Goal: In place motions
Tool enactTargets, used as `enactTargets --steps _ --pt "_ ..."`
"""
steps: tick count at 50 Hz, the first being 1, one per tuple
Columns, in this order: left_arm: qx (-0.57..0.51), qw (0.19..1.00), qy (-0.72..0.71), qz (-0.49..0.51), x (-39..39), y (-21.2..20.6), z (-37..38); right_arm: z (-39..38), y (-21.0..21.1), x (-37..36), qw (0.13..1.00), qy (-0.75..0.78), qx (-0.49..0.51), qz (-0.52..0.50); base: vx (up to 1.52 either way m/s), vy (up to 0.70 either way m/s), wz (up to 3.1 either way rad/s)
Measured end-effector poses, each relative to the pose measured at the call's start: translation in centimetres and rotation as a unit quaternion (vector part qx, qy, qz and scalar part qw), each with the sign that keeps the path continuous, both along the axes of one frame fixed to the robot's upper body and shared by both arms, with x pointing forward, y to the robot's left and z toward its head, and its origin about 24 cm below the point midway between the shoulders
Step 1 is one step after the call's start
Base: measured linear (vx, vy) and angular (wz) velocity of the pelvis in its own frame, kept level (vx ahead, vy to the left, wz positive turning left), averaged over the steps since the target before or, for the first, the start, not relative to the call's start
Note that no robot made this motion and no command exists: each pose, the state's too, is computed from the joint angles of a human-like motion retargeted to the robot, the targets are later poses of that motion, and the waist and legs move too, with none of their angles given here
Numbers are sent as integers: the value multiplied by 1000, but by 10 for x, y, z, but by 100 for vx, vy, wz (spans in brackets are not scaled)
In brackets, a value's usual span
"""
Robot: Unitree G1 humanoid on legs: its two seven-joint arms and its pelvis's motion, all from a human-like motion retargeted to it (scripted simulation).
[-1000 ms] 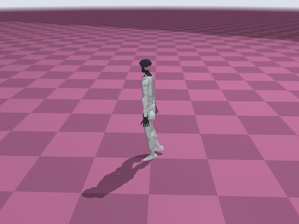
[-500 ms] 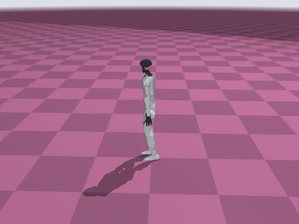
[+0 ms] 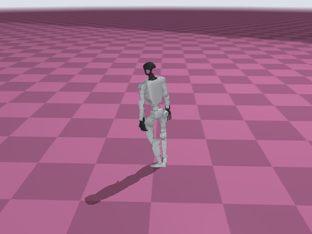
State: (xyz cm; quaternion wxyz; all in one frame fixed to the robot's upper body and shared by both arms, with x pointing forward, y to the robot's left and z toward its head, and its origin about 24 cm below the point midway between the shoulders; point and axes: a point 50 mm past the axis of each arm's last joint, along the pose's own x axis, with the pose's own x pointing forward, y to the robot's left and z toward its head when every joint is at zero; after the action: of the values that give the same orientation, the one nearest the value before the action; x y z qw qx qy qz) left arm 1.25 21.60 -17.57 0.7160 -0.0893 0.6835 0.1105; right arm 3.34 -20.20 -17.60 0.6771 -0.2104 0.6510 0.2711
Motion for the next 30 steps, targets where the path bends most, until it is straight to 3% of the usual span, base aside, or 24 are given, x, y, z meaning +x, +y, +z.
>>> enactTargets --steps 7,20,30 --pt "4 1000 28 12 -21 5 1 -1 7 -2 1000 8 9 -2 2 -1 -134" --pt "3 998 -41 -48 27 -2 0 0 -7 -25 998 49 -24 -38 -6 8 -31" --pt "-1 999 -31 -33 15 -5 -1 0 -8 -37 996 80 -29 -16 4 11 -42"
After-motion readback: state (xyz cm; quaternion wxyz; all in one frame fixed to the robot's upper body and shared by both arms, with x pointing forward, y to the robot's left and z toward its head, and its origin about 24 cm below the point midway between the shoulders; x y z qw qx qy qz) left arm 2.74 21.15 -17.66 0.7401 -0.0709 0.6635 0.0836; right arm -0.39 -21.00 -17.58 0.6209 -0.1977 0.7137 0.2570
